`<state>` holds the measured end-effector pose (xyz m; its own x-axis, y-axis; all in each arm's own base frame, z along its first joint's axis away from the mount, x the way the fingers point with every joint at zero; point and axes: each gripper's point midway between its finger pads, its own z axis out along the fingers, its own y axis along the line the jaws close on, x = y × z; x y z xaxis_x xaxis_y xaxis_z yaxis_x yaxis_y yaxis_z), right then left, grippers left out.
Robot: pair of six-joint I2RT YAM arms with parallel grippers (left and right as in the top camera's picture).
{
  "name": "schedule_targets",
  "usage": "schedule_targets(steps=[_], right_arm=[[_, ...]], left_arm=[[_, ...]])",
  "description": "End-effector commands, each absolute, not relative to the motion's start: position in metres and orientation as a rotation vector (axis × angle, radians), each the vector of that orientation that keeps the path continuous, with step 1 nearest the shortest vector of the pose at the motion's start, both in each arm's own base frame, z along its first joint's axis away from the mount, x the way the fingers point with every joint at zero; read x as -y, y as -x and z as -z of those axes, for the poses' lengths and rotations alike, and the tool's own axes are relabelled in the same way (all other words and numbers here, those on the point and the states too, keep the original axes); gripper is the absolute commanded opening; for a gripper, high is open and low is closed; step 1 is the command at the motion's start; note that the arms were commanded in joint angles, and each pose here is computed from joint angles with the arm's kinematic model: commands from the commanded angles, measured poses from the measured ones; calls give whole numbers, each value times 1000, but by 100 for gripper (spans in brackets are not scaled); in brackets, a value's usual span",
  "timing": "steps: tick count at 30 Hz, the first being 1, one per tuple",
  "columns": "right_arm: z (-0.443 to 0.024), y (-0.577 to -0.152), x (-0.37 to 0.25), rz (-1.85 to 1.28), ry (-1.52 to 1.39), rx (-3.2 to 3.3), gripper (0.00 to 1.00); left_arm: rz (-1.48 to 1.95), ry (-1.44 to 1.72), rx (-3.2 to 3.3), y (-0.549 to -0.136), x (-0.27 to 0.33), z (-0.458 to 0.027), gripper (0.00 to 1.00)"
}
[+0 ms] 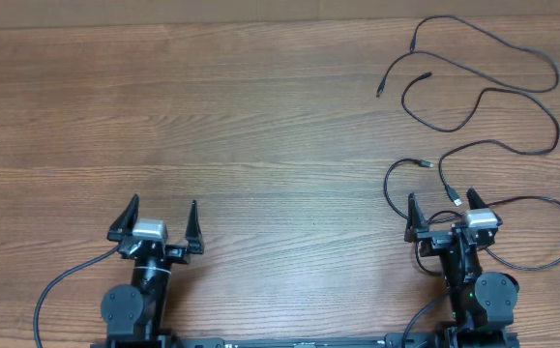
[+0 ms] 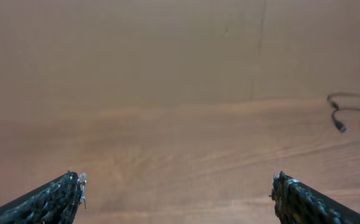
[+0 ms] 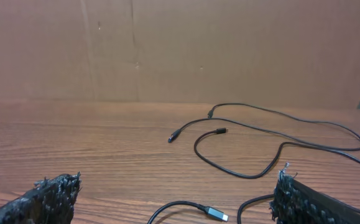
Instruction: Untangle cables
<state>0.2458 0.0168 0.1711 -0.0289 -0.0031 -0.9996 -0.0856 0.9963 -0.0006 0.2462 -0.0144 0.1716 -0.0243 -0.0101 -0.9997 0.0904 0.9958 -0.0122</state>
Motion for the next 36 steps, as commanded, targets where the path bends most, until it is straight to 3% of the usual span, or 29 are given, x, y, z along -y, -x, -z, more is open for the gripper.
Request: schedule_targets(steps=[1, 36], right_arm=[[-170, -246, -17, -60, 70, -1593, 100], [-170, -246, -17, -60, 70, -1593, 100]], left_arm=[[54, 32, -1621, -246, 0, -162, 99], [11, 32, -1647, -246, -4, -156, 100]])
